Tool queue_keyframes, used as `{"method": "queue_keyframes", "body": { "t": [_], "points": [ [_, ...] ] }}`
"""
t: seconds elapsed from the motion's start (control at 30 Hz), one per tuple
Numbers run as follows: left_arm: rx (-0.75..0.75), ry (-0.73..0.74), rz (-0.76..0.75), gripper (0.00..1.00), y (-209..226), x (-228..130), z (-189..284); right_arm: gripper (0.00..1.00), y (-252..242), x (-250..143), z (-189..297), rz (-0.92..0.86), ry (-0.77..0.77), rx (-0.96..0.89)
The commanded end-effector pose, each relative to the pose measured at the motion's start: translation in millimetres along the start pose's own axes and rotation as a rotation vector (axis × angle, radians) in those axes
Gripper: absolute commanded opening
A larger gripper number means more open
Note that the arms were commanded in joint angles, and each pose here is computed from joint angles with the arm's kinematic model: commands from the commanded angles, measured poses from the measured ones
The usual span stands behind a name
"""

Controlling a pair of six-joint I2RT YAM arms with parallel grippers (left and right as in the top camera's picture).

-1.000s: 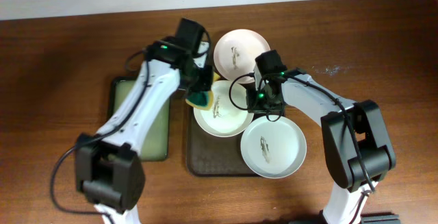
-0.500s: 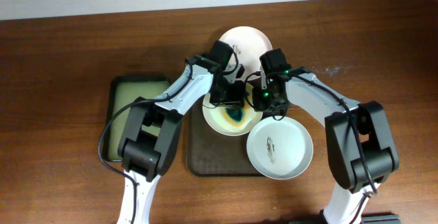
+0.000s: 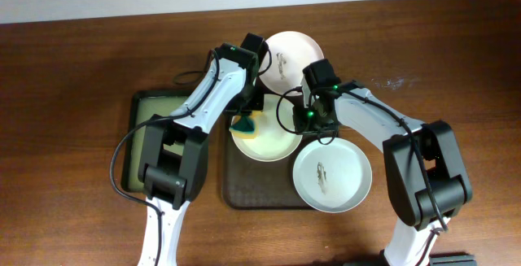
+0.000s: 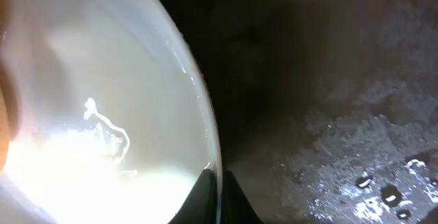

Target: Clean dirty plates on tray and stack at the side

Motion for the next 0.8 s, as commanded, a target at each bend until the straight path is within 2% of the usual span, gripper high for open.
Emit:
{"method": "queue_keyframes", "body": {
  "t": [0.0, 0.07, 0.13, 0.23, 0.3, 0.4, 0.47, 0.53, 0.63, 0.7, 0.77],
  "points": [
    [-0.231, -0.004, -0.043, 0.0, -42.0, 6.5, -2.7, 0.04, -5.2, 0.8, 3.1, 0.013, -0.003, -0.033],
    [-0.33, 0.019, -0.125, 0.0, -82.3, -3.3, -11.3, 0.04, -5.2, 0.7, 3.1, 0.013, -0.003, -0.033],
    [-0.482, 0.114, -0.159, 0.0, -118.6, -22.7, -23.9, 0.04, -5.2, 0.8, 3.1, 0.013, -0.003, -0.033],
    [-0.597, 0.164, -0.157, 0.0, -131.5, -30.6, -15.7, 0.04, -5.2, 0.8, 3.1, 0.013, -0.003, -0.033],
    [-0.556, 0.183, -0.124, 0.0, -109.9, -28.7, -18.4, 0.04, -5.2, 0.8, 3.1, 0.013, -0.003, -0.033],
    [-0.278, 0.179, -0.002, 0.0, -24.1, -16.1, -27.7, 0.04, -5.2, 0.8, 3.1, 0.013, -0.003, -0.033],
    [-0.147, 0.135, 0.051, 0.0, 21.8, -6.2, -18.6, 0.04, -5.2, 0.6, 3.1, 0.013, -0.002, -0.033],
    [-0.061, 0.054, 0.068, 0.0, 45.4, 2.9, 7.0, 0.04, -5.3, 0.4, 3.1, 0.013, -0.002, -0.033],
    [-0.069, -0.078, 0.029, 0.0, 49.2, 0.4, 79.6, 0.04, -6.3, -2.0, 3.2, 0.01, 0.01, -0.037],
    [0.03, -0.075, 0.069, 0.0, 80.3, -10.6, 99.0, 0.04, -6.4, -2.2, 3.2, 0.009, 0.011, -0.037],
    [0.089, -0.016, 0.13, 0.0, 114.5, -21.6, 91.7, 0.04, -5.9, -0.4, 3.2, 0.012, 0.002, -0.035]
  ]
}}
Point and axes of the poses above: each gripper's point midway between its finger pads, its own z axis back along the fingers, its own y axis along the line the jaws close on, x = y × z, the point moved 3 cm from there along z, back along the fingers, and after that the axes turned 3 degrees about -z, right-handed, at the moved point
